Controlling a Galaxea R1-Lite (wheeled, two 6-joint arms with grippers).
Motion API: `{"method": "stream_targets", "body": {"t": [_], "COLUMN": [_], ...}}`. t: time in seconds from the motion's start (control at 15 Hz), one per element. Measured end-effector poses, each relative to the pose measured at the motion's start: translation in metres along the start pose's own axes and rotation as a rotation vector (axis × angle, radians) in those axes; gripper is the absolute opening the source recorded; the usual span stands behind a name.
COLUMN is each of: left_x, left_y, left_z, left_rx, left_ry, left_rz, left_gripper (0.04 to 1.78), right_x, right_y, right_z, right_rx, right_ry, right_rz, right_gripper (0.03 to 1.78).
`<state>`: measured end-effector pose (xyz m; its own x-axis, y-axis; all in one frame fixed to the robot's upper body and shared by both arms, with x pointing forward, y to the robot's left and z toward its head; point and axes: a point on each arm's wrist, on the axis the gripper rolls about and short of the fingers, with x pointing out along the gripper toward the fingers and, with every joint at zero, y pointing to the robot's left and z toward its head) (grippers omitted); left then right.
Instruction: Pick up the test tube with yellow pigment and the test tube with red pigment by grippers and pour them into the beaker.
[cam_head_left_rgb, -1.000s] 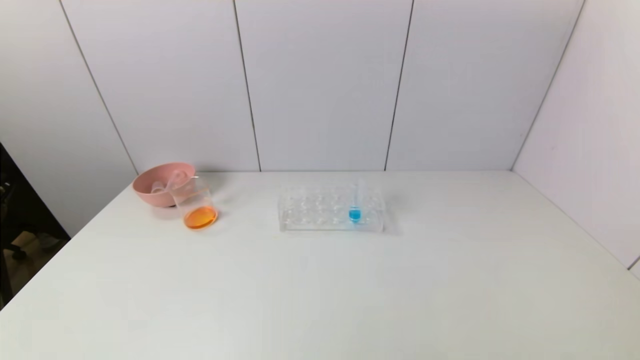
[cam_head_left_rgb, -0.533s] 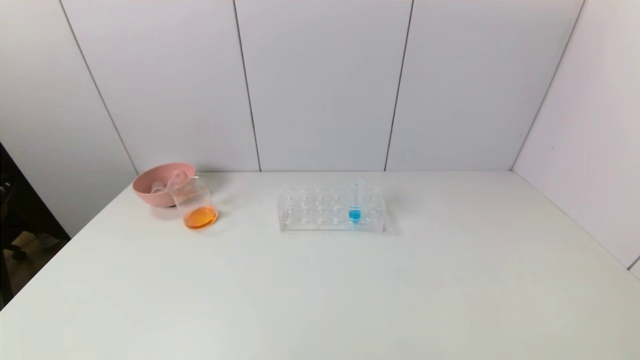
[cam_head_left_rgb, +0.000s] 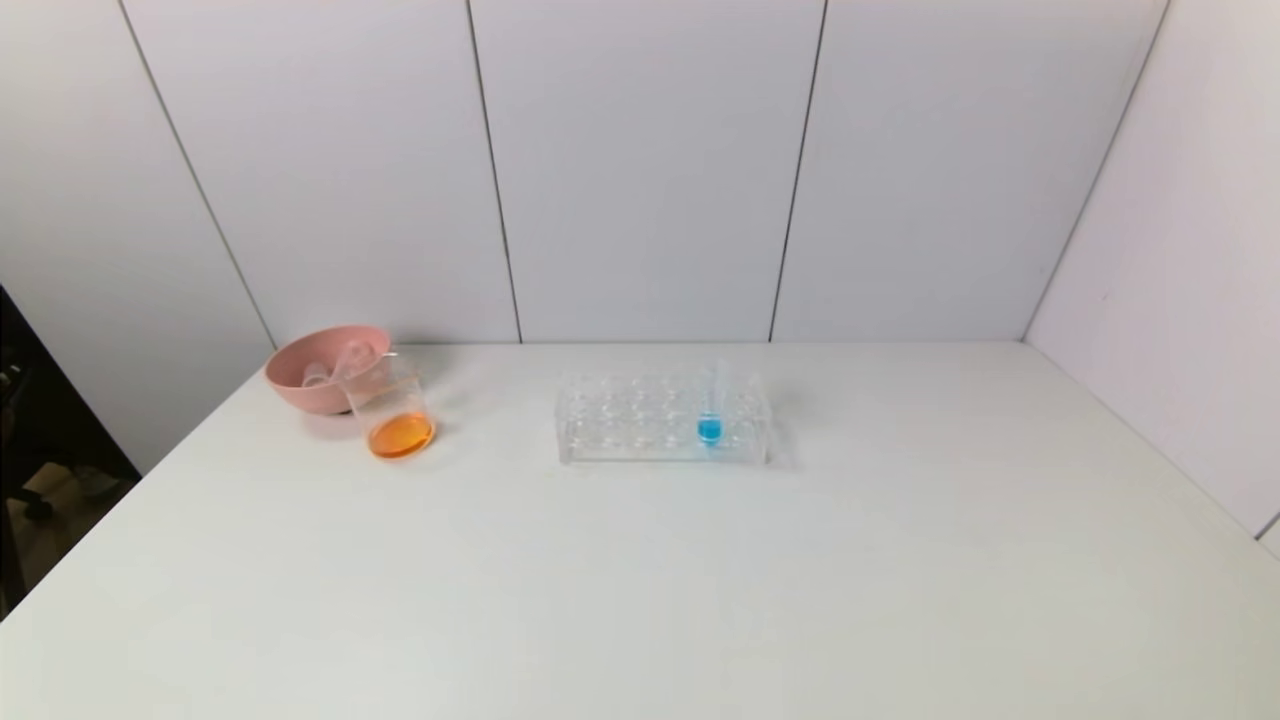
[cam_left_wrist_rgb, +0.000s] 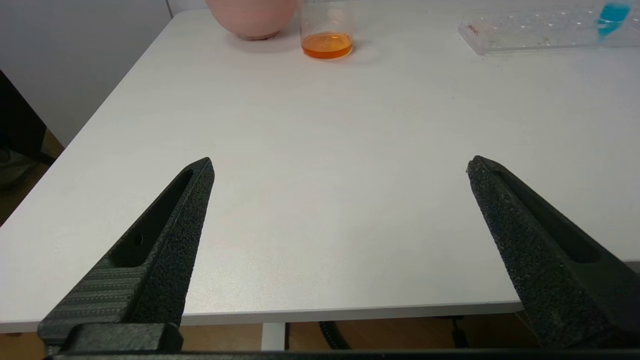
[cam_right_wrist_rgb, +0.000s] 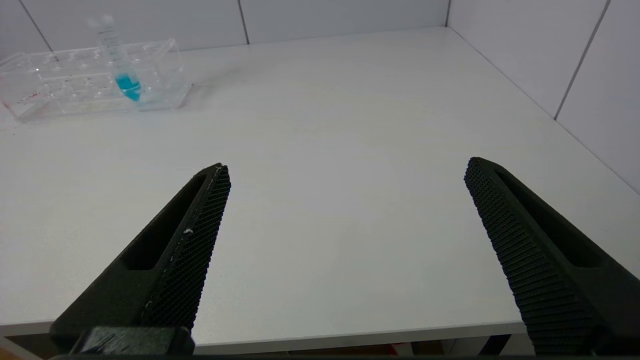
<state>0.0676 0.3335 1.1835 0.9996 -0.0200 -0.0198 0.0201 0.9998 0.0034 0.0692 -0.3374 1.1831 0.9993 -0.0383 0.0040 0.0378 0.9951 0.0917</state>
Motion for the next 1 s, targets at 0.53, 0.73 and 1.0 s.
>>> {"method": "stream_targets", "body": {"t": [0.53, 0.73, 1.0], "left_x": [0.0007, 0.0013, 0.0014], "left_y": [0.0, 0.0, 0.0], "left_z": [-0.0007, 0.0003, 0.0001], "left_rx": [-0.008, -0.029, -0.041], "left_ry": [-0.008, -0.032, -0.032], "left_rz": [-0.001, -0.001, -0.001], "left_gripper": [1.76, 1.76, 1.76], "right_x": [0.0, 0.0, 0.0], "right_y": [0.0, 0.0, 0.0], "right_z": [0.0, 0.0, 0.0], "right_rx": [0.0, 0.0, 0.0], "right_ry": [0.0, 0.0, 0.0], "right_rz": [0.0, 0.0, 0.0], "right_gripper": [1.71, 1.71, 1.71]}}
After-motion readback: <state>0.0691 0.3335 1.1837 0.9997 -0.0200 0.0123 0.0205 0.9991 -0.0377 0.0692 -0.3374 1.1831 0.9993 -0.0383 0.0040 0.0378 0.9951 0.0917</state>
